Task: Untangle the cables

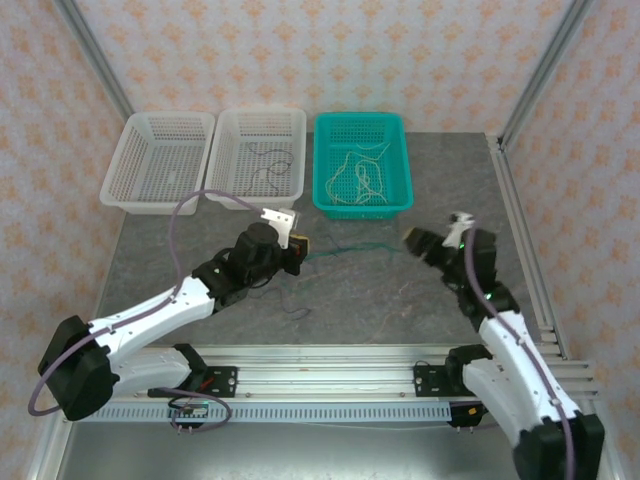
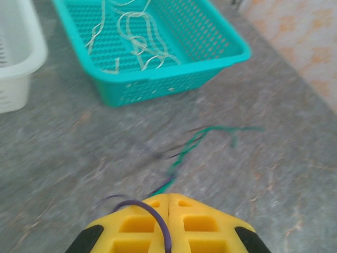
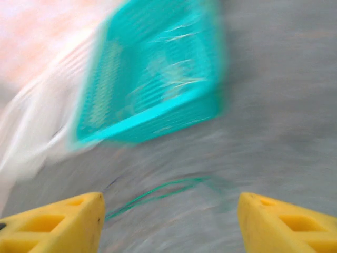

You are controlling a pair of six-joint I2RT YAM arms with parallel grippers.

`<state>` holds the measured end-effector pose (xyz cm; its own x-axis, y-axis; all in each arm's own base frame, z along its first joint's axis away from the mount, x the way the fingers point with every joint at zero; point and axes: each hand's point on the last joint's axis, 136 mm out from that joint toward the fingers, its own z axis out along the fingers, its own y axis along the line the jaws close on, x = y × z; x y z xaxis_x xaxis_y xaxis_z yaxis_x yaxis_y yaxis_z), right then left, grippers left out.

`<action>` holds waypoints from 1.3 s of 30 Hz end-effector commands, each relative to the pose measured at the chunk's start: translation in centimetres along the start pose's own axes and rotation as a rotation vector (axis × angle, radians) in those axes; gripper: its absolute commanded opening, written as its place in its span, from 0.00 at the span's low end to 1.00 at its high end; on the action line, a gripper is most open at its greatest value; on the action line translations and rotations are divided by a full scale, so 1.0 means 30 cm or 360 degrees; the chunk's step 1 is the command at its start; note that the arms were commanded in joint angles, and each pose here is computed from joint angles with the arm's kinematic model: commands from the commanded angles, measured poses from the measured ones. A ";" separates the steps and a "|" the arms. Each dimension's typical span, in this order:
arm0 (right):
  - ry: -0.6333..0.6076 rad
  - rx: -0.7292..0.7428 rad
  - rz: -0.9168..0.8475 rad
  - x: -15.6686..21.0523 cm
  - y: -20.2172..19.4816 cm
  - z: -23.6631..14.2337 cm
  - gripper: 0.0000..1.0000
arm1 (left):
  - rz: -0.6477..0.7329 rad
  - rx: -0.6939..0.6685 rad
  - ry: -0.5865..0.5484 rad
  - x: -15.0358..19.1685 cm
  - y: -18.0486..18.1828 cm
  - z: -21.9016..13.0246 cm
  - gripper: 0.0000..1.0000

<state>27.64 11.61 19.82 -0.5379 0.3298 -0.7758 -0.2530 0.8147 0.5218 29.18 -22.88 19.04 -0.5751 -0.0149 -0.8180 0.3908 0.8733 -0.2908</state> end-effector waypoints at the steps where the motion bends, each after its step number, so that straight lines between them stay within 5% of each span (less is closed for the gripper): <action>1: -0.0219 -0.0516 -0.0895 0.023 0.251 0.002 0.69 | 0.0072 -0.0186 0.0055 0.007 0.070 -0.064 0.00; 3: -0.0184 -0.0710 -0.1299 0.123 0.336 0.027 0.70 | 0.0083 -0.0138 0.0021 0.002 0.058 -0.087 0.00; 8: 0.0104 -0.0820 -0.1743 0.262 0.381 0.173 0.79 | 0.0110 -0.0041 -0.0047 -0.023 0.026 -0.130 0.00; 18: 0.0196 -0.1010 -0.2007 0.349 0.447 0.368 0.78 | 0.0134 0.0033 -0.0076 -0.032 0.002 -0.152 0.00; 29: 0.0233 -0.1120 -0.1961 0.440 0.483 0.462 0.41 | 0.0114 0.0035 -0.0135 -0.052 0.002 -0.168 0.00; 32: 0.0230 -0.1132 -0.1899 0.445 0.492 0.464 0.22 | 0.0110 0.0017 -0.0144 -0.056 0.009 -0.173 0.00; 34: 0.0237 -0.1105 -0.1864 0.439 0.488 0.464 0.01 | 0.0105 -0.0011 -0.0155 -0.059 0.020 -0.178 0.00; 39: 0.0142 -0.0902 -0.1722 0.391 0.446 0.442 0.00 | -0.0050 -0.0357 -0.0220 -0.075 0.167 -0.232 0.00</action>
<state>28.18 33.35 10.83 0.1392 -0.5094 -0.8492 -0.9359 0.2125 -0.2809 26.78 -18.89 22.95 -0.4819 -0.0287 -0.8758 0.3734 0.8974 -0.2349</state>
